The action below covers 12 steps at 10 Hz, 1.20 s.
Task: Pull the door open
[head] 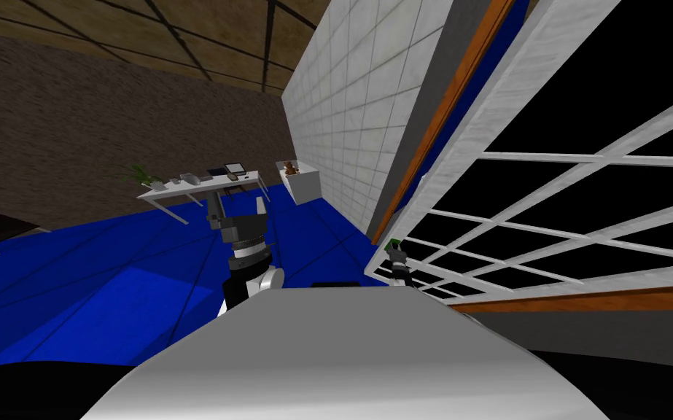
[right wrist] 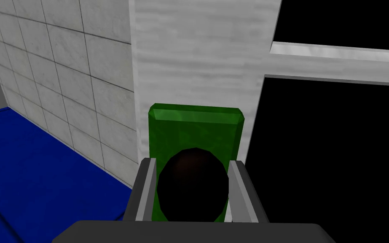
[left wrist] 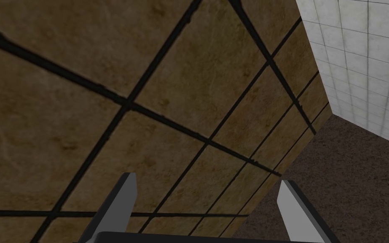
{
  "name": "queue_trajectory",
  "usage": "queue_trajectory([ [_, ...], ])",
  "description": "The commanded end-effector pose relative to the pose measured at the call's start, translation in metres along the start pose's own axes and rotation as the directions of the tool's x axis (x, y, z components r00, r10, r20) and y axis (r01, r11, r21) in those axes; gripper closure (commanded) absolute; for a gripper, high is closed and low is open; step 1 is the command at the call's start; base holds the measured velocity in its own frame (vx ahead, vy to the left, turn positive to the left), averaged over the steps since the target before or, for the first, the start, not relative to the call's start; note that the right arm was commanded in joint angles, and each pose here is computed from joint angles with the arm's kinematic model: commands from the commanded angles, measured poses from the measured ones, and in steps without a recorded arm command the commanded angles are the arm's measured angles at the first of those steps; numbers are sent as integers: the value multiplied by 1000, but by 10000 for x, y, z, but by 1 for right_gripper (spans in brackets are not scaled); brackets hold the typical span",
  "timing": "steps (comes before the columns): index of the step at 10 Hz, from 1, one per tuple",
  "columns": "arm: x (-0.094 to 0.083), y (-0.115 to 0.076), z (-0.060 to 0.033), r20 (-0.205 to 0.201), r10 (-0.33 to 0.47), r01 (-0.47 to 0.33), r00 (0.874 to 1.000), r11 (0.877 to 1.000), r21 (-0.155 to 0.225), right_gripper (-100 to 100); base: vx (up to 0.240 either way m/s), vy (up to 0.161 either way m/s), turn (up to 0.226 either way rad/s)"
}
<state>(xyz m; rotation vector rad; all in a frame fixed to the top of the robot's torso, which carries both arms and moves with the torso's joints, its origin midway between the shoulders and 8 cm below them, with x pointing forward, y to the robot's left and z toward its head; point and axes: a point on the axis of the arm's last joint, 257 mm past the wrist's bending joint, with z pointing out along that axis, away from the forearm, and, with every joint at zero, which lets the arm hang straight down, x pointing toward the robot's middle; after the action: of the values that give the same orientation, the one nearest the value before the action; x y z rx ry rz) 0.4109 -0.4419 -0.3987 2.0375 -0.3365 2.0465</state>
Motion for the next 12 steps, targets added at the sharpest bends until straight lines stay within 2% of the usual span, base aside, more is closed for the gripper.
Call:
queue_trajectory([
  [1, -15, -60, -25, 4, 1, -1, 1000, 1000, 27, 100, -185, -8, 65],
  [5, -12, -196, -63, 4, 2, -2, 1000, 995, 95, 100, -226, -13, 57],
  [6, 1, -167, -49, 1, 1, -1, 1000, 996, 85, 100, -102, -9, 22],
  [7, -19, -233, -96, 6, 1, -1, 1000, 993, 117, 100, -122, -13, 58],
  [8, -17, -246, -103, 5, 1, -1, 1000, 992, 125, 100, -192, -25, 55],
  [12, -8, -369, -183, 3, 1, -1, 1000, 980, 198, 100, -193, -24, 47],
])
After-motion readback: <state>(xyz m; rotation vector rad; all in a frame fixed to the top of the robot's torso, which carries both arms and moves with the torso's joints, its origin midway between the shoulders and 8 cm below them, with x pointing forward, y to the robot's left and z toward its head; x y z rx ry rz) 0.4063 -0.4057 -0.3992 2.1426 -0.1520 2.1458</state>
